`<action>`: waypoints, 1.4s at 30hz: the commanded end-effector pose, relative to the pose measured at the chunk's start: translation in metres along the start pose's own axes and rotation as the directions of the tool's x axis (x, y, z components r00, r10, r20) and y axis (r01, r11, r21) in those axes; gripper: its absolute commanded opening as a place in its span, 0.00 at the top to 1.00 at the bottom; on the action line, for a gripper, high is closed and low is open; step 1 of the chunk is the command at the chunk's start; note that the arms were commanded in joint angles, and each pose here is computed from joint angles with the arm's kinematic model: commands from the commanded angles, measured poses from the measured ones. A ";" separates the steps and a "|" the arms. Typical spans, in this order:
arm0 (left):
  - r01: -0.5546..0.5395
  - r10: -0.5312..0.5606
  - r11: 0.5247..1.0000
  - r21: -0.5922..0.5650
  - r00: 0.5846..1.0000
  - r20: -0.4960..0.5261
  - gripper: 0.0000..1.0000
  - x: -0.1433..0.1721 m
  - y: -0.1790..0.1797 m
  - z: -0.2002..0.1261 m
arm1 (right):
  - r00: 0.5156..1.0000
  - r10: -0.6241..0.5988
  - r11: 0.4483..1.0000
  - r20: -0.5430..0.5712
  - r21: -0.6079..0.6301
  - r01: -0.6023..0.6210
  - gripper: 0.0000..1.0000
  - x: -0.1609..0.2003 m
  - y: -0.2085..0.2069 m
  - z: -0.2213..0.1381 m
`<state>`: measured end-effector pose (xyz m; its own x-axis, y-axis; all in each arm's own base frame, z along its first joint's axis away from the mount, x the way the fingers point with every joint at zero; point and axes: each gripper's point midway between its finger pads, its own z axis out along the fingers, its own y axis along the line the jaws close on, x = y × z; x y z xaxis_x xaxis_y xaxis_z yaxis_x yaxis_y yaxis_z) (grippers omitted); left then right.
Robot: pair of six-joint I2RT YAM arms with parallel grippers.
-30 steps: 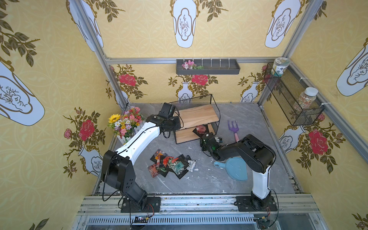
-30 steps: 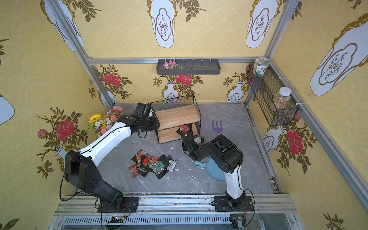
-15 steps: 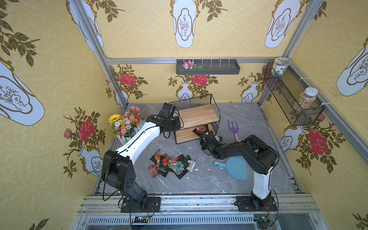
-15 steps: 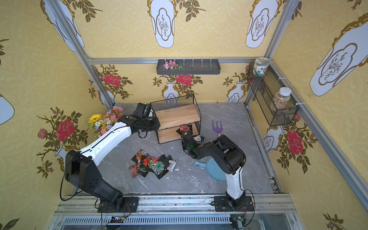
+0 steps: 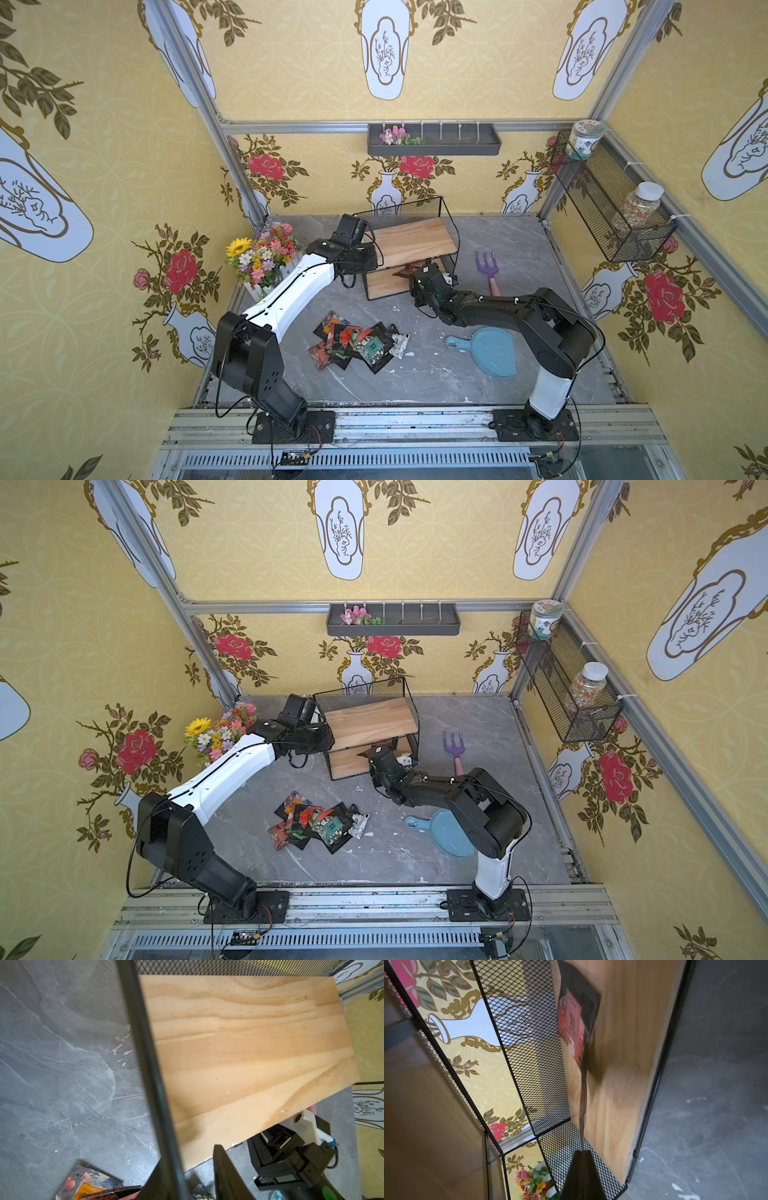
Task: Remove the tea bags from the shelf
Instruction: Pick up the tea bag from the shelf, then place the tea bag at the center of the board.
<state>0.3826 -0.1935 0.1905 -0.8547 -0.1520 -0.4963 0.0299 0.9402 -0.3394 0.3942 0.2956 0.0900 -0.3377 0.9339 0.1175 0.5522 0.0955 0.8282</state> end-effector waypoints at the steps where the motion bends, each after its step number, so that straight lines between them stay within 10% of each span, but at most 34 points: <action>1: -0.006 0.006 1.000 0.014 1.000 0.008 0.65 -0.003 -0.003 0.002 | 1.000 -0.003 0.999 0.013 0.054 0.002 1.00 0.008 -0.010 -0.007; 21: -0.011 0.011 1.000 0.006 1.000 0.004 0.65 -0.003 -0.002 0.004 | 0.969 -0.137 0.990 -0.205 -0.062 0.127 1.00 0.073 0.006 -0.059; 38: -0.013 0.013 1.000 0.001 1.000 0.006 0.65 -0.006 -0.003 0.003 | 0.713 -0.274 0.962 -0.645 -0.171 0.215 1.00 0.194 -0.036 -0.105; 42: -0.013 0.013 1.000 0.001 1.000 0.008 0.65 -0.006 -0.003 0.002 | 0.727 -0.260 0.964 -0.635 -0.128 0.233 1.00 0.195 -0.060 -0.107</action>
<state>0.3877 -0.1946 0.1932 -0.8498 -0.1534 -0.5042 0.0296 0.9413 -0.3363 0.2200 0.4283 0.1090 -0.8665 0.4600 0.1938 0.3653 0.3198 0.8743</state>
